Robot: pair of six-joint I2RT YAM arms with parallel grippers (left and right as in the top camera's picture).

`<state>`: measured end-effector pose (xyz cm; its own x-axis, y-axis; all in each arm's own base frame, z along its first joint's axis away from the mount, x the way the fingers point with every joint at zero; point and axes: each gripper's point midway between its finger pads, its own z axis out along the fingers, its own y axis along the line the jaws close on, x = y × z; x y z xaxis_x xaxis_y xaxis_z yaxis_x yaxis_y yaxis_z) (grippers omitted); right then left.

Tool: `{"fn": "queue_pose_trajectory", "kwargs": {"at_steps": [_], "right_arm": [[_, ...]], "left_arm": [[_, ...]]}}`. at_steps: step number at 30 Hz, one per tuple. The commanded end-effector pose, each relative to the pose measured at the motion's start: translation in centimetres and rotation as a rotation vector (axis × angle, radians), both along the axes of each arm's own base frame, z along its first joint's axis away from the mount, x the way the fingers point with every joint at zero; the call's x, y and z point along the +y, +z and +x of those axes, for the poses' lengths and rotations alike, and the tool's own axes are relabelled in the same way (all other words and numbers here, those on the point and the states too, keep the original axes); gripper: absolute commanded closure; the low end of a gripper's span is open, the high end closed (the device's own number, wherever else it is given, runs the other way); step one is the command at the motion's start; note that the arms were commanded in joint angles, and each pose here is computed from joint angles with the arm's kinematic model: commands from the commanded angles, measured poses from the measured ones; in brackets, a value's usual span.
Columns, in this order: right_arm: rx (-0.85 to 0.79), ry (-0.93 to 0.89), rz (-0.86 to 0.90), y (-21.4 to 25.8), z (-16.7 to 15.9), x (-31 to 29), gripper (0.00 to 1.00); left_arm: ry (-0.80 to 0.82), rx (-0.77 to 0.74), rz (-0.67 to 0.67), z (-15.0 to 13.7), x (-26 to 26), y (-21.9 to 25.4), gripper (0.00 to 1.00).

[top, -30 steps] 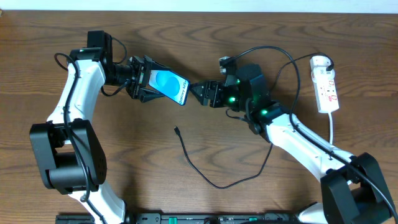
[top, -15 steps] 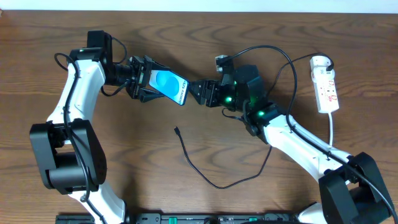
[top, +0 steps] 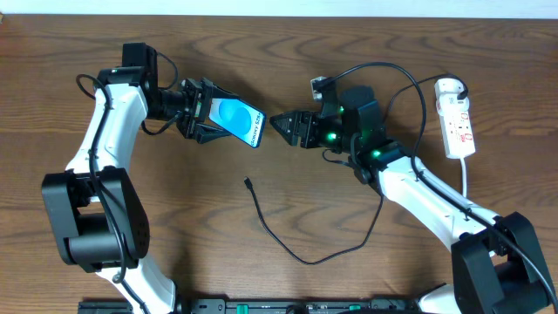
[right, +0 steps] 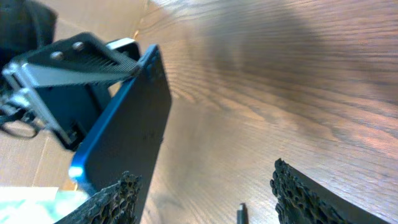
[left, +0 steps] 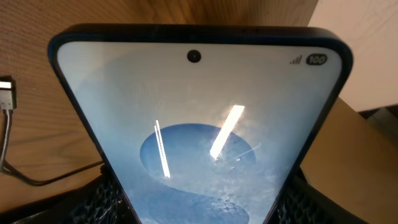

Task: Plug charger to phone and switch on socket
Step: 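Grasp the phone's bottom edge with the right gripper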

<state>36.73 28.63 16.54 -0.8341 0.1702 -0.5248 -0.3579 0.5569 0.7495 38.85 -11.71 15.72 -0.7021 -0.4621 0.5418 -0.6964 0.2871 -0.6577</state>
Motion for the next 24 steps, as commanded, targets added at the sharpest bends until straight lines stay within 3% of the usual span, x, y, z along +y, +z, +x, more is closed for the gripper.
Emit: {"fn": "queue_pose_trajectory", "kwargs": {"at_steps": [1,7,16,24], "right_arm": [[-0.06,0.154,0.046,1.5,-1.6,1.4,0.33],[-0.151,0.256,0.102,3.4,-2.8,2.9,0.32],[-0.122,0.049,-0.043,0.2,-1.7,4.8,0.3],[-0.145,-0.06,-0.022,-0.2,-0.7,6.7,0.53]], "left_arm": [[-0.002,-0.027,-0.021,-0.2,-0.3,1.4,0.35],[-0.002,-0.037,-0.02,-0.1,-0.3,1.5,0.35],[-0.003,-0.036,-0.021,-0.1,-0.3,1.5,0.36],[-0.022,-0.036,-0.022,-0.3,-1.0,1.5,0.36]]}}
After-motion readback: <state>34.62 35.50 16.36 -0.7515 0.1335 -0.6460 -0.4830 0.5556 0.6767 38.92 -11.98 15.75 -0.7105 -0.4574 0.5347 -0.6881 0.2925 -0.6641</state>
